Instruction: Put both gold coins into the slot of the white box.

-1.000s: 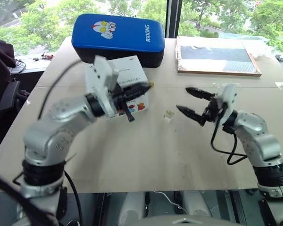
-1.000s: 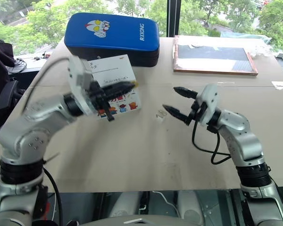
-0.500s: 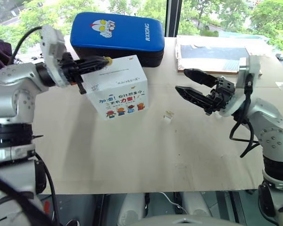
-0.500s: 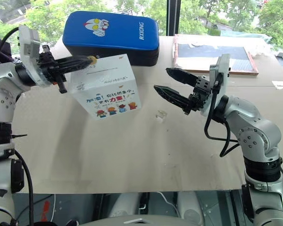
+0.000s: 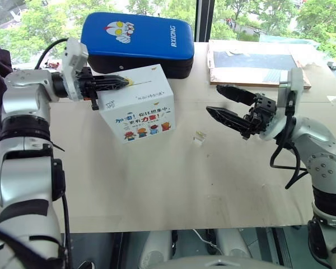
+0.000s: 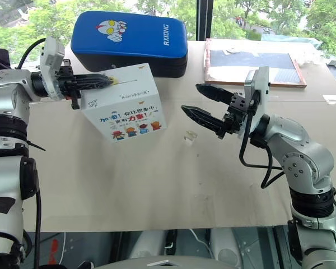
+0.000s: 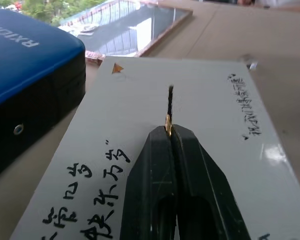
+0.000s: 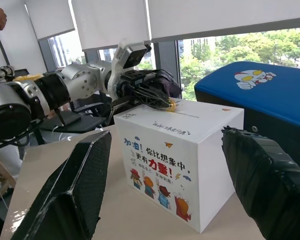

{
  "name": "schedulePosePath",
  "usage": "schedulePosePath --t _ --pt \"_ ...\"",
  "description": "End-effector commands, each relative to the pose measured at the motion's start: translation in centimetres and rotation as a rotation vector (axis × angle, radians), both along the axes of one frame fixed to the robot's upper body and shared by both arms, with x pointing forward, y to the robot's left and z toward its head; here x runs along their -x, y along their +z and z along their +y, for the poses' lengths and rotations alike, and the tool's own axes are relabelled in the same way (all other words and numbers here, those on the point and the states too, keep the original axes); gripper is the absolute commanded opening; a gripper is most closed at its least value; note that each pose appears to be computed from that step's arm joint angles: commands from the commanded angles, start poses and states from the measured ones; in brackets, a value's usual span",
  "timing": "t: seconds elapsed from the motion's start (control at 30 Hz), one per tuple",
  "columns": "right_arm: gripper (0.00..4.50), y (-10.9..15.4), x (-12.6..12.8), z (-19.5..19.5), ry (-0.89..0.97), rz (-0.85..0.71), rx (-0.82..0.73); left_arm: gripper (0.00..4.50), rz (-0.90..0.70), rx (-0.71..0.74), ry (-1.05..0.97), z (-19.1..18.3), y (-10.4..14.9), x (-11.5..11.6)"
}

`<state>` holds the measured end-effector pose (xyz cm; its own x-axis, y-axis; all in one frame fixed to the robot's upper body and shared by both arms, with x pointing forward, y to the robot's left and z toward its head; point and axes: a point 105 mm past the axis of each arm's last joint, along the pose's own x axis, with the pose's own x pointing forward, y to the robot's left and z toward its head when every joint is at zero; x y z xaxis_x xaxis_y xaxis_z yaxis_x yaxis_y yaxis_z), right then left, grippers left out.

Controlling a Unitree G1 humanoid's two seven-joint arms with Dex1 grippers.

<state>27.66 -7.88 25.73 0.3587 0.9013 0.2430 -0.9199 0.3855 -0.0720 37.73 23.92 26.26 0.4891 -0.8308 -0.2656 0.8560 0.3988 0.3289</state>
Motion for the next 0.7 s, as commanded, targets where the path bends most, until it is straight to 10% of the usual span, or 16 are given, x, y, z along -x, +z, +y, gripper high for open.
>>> schedulePosePath --t 0.03,0.23,0.47,0.7 --pt "3.74 0.8 0.8 0.0 0.003 -0.052 -0.001 0.0 0.017 -0.098 0.03 0.5 -1.2 -0.5" --pt "3.74 0.6 0.9 0.2 -0.002 -0.058 0.003 0.0 0.036 -0.158 0.027 0.1 -2.0 -1.0" --pt "3.81 -0.6 0.5 0.2 -0.034 -0.041 0.06 2.59 -0.076 -0.052 0.061 -0.4 0.4 -1.7" --pt "3.81 -5.1 -0.9 0.6 -0.091 0.007 0.201 2.59 -0.201 0.236 -0.113 -2.4 7.6 0.8"
